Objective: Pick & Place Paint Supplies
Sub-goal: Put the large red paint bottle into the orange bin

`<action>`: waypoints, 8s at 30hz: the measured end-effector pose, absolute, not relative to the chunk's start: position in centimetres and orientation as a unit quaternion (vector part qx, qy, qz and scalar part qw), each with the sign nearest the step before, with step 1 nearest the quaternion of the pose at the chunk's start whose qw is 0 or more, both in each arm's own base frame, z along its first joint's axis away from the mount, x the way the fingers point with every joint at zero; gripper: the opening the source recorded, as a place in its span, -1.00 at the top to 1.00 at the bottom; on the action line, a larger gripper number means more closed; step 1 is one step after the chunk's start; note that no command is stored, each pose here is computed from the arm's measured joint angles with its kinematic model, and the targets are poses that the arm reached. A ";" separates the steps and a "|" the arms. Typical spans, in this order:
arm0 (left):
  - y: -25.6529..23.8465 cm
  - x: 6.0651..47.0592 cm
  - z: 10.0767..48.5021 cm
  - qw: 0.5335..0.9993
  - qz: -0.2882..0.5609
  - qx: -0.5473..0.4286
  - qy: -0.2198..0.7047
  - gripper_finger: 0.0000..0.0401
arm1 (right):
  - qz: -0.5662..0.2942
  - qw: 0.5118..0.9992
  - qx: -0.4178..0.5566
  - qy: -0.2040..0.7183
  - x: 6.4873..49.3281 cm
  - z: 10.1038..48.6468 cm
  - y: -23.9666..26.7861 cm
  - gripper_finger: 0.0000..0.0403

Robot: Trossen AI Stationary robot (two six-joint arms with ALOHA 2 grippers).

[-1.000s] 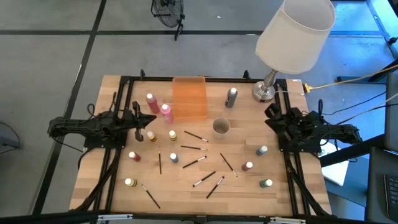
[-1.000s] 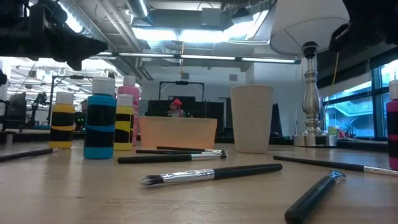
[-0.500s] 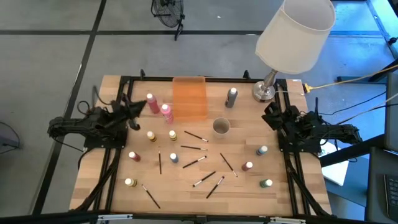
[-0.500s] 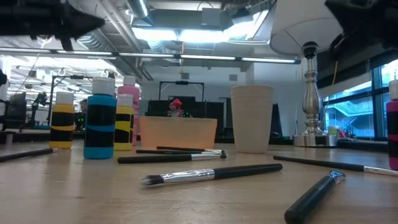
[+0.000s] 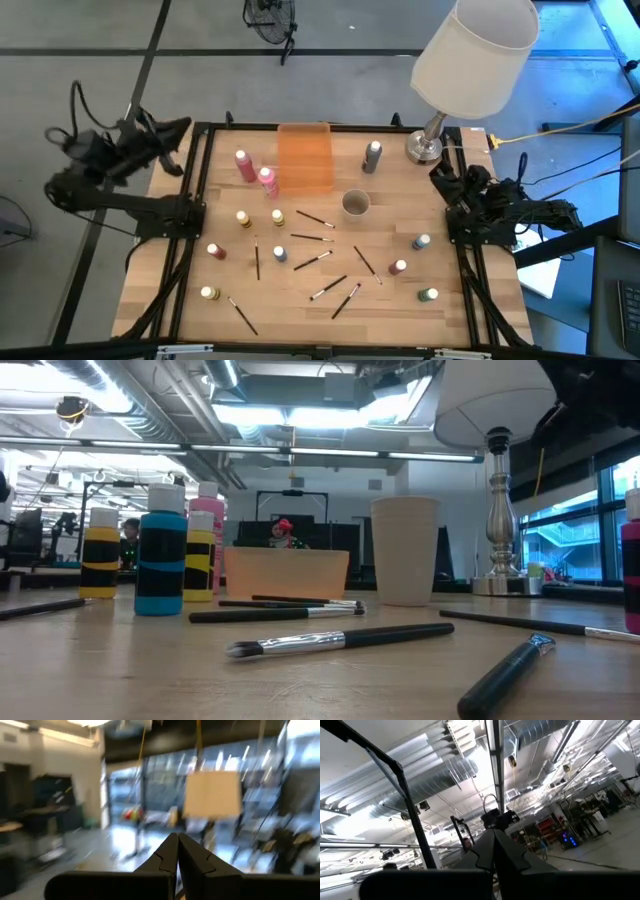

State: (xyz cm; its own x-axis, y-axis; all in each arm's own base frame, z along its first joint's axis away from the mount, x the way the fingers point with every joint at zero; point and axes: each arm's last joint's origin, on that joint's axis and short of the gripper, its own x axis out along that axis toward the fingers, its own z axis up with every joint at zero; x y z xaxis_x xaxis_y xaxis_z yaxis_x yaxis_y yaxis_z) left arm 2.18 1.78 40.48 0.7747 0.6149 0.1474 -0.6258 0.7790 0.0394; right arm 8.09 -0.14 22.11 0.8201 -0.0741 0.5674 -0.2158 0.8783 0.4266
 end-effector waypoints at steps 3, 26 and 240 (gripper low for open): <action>1.9 2.8 43.4 0.931 0.352 0.093 0.018 0.97 | 0.035 0.927 0.244 -0.284 8.3 21.9 -0.1 0.93; 1.6 4.4 48.6 0.953 0.289 -0.040 0.082 0.67 | 0.032 0.933 0.303 -0.190 9.6 20.4 0.0 0.93; 17.8 19.0 30.3 0.565 0.424 -0.404 0.581 -0.14 | 0.112 0.903 0.375 -0.177 9.6 20.7 1.0 -0.09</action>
State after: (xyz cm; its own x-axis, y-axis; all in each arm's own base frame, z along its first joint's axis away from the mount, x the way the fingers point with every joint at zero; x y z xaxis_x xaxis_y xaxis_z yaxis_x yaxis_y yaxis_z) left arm 19.00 17.77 30.33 -0.0356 0.0094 -0.9993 -0.9487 0.3140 0.0368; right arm 9.58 1.02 20.69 0.9120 0.0700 0.4041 -0.3359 0.6928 0.6382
